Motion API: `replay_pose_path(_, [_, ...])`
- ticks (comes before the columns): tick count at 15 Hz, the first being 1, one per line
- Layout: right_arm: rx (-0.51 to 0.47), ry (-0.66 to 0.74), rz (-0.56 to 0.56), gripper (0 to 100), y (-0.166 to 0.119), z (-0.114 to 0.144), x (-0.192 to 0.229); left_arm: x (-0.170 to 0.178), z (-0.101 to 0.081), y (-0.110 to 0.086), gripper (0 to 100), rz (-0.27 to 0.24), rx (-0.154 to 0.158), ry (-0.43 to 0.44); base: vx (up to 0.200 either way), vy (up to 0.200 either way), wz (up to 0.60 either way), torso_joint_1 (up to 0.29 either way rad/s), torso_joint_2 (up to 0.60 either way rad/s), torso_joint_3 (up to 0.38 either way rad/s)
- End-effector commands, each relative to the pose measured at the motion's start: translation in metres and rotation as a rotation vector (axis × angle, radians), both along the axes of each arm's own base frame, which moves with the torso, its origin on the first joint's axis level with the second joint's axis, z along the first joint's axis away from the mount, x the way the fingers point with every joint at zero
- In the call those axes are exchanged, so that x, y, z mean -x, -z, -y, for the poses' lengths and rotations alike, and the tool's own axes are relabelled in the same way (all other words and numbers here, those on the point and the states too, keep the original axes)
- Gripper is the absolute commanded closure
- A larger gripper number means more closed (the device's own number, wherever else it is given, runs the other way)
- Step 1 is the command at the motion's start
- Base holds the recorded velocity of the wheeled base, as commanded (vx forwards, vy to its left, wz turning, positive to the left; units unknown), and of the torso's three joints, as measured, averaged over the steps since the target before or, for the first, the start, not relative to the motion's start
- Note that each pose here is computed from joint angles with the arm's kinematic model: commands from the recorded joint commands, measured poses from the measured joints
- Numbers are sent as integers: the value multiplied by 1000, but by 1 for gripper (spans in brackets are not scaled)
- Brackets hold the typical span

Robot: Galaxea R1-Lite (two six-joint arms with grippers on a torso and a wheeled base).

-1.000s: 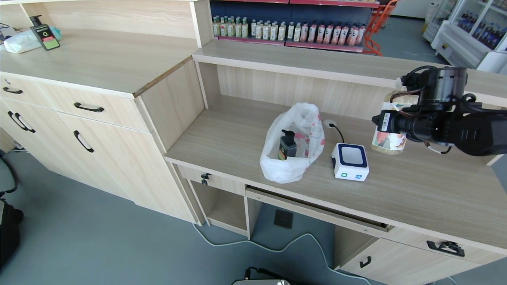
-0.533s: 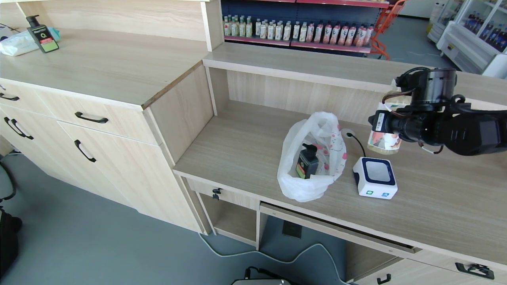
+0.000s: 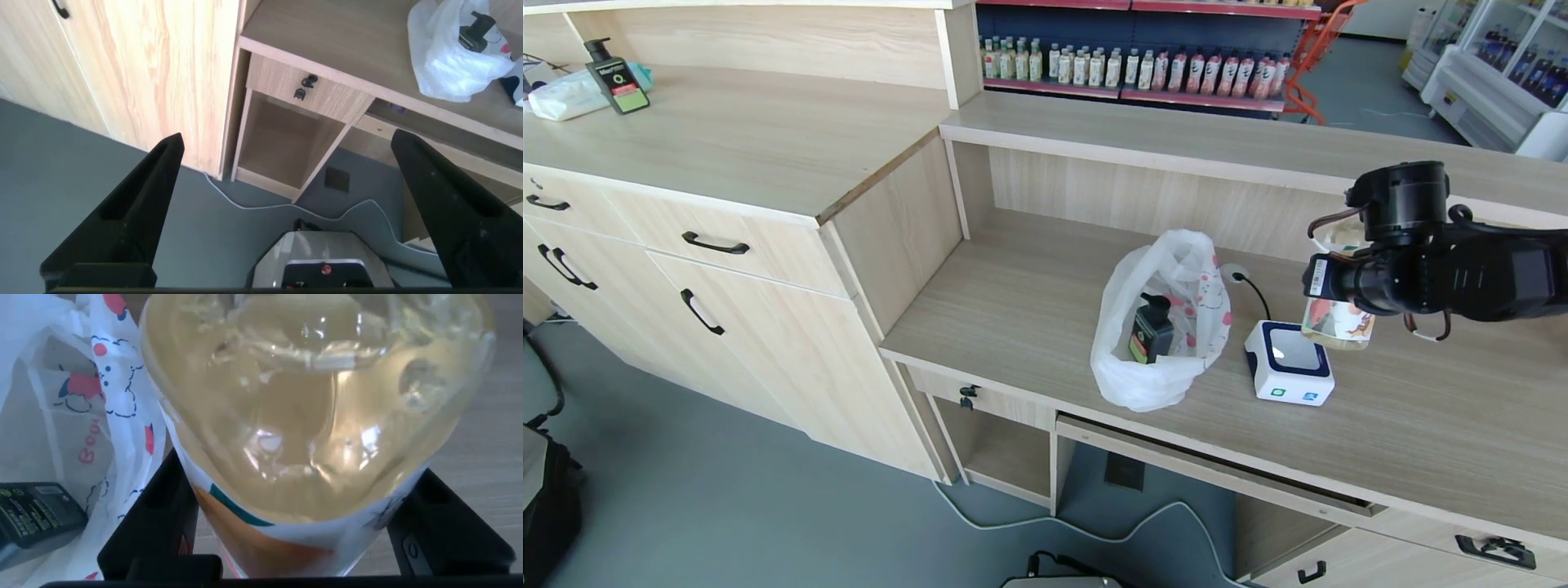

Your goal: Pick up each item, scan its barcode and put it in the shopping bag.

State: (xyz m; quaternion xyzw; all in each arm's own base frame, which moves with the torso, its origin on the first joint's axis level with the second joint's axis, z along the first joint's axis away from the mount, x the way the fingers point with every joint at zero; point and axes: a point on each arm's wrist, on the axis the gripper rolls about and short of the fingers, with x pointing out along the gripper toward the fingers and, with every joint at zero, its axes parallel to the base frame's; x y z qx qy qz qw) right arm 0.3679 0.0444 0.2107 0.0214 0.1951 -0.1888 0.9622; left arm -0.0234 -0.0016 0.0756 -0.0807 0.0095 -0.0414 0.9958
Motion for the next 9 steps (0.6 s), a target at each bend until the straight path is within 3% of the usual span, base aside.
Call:
replay_pose_path(1, [-5,22,-8,100,5,1,-3,0,0,0,0,0,0,0,0,0,0,0,0,0])
replay_pose_path(9, [-6,67,-54,100,37,-3,-33,0,0,0,0,0,1,0,0,0,0,0,0,0])
